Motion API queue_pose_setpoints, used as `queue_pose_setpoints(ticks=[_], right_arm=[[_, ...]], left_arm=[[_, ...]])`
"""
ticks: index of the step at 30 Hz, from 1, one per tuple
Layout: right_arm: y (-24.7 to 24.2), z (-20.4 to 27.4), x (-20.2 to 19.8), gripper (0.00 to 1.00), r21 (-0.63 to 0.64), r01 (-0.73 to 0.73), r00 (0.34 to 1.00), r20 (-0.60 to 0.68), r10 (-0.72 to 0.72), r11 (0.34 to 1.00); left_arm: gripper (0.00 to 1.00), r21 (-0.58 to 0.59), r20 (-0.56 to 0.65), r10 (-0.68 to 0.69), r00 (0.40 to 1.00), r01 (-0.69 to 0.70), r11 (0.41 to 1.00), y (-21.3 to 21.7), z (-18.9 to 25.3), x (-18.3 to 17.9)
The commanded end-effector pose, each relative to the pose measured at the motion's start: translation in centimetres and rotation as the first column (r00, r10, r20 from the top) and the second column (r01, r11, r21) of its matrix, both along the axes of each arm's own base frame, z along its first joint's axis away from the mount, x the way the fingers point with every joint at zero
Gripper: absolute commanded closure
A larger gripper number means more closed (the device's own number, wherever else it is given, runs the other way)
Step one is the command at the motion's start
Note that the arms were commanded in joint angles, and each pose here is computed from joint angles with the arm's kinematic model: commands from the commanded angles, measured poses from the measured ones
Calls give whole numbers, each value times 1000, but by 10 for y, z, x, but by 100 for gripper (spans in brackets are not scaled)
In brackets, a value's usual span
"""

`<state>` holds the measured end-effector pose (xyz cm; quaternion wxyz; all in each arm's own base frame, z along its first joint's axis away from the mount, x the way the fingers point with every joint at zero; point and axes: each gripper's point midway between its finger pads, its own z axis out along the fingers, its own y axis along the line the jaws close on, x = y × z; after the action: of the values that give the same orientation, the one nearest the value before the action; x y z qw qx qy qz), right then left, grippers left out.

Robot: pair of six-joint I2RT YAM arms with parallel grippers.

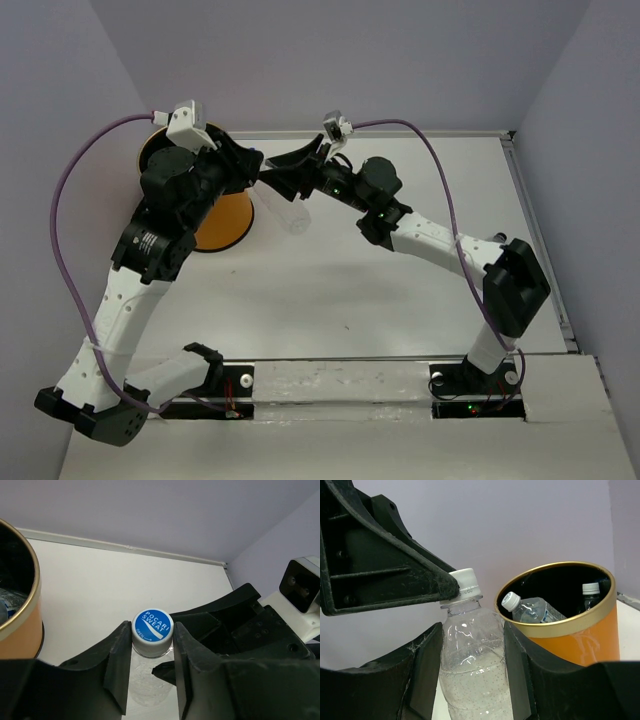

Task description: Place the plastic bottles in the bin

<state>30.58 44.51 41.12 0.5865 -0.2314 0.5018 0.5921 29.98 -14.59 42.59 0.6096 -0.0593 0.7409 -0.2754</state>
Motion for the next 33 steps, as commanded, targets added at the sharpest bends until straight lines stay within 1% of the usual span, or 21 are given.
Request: queue_pose_setpoints(ticks=[1, 2, 3, 5, 6, 7, 9, 10, 11, 13, 14, 17, 18, 23, 25, 28, 29, 30, 31, 32, 33], right_arm=[[-13, 31, -14, 92, 52, 11, 998, 69, -15, 999], [-13, 30, -14, 92, 52, 11, 998, 69, -15, 999], [-14, 32, -15, 92, 54, 13, 997, 75, -17, 998], [-16, 30, -16, 92, 52, 17, 997, 74, -21, 998], [-18, 32, -18, 90, 55, 19, 997, 77, -23, 998], [-19, 32, -19, 85, 54, 17, 997, 77, -21, 998], [-20, 30, -22, 65, 51, 2, 997, 71, -6, 999], [-20, 32, -26, 43, 48, -13, 997, 73, 10, 999], [-20, 32, -30, 31, 42, -29, 997, 73, 26, 999], [-20, 26, -37, 13, 12, -64, 996, 60, 63, 998], [-23, 24, -42, 9, 5, -69, 996, 56, 69, 998], [-31, 16, -48, 3, -24, -59, 998, 36, 60, 998], [-40, 20, -51, 3, -26, -38, 999, 38, 39, 999], [-62, -12, -61, 2, -95, 12, 1000, -16, -14, 995], [-77, -27, -61, 3, -130, 69, 996, -40, -75, 989], [-98, -29, -48, 2, -144, 193, 977, -60, -203, 971], [-105, -23, -50, 2, -143, 217, 974, -31, -224, 966], [-110, -23, -45, 2, -155, 257, 965, -22, -263, 954], [-122, -32, -31, 1, -192, 345, 931, -53, -361, 919], [-130, -33, -25, 1, -199, 378, 917, -56, -396, 904], [-136, -33, -26, 1, -208, 397, 909, -48, -414, 894]], left_arm=[[67, -5, 63, 14, 998, -13, 1000, 2, 17, 3], [71, -2, 59, 12, 998, -12, 1000, 1, 16, 4], [80, 1, 57, 12, 998, -12, 1000, 1, 15, 5], [90, 4, 51, 11, 999, -12, 1000, 0, 13, 7], [99, 5, 57, 17, 998, -18, 1000, 1, 14, 7], [100, 5, 61, 22, 998, -22, 1000, 1, 15, 8], [100, 2, 75, 43, 996, -43, 999, 6, 19, 8], [100, -1, 90, 54, 994, -54, 999, 8, 24, 9], [100, 1, 96, 66, 993, -66, 998, 10, 26, 10], [100, 4, 103, 105, 989, -106, 994, 18, 29, 16], [100, -6, 120, 116, 986, -117, 993, 21, 39, 16], [100, -19, 145, 155, 977, -154, 988, 32, 52, 24], [100, -40, 176, 173, 969, -168, 985, 37, 67, 24], [100, -96, 229, 291, 929, -276, 956, 75, 103, 39], [100, -111, 241, 355, 903, -338, 935, 92, 113, 42], [100, -155, 270, 481, 834, -455, 877, 125, 136, 42], [100, -174, 290, 524, 801, -495, 852, 137, 150, 38], [100, -190, 287, 593, 752, -562, 805, 153, 154, 37], [100, -191, 281, 625, 728, -596, 780, 161, 154, 43], [100, -199, 284, 656, 699, -626, 754, 169, 156, 44], [100, -215, 279, 712, 645, -680, 701, 185, 156, 47]])
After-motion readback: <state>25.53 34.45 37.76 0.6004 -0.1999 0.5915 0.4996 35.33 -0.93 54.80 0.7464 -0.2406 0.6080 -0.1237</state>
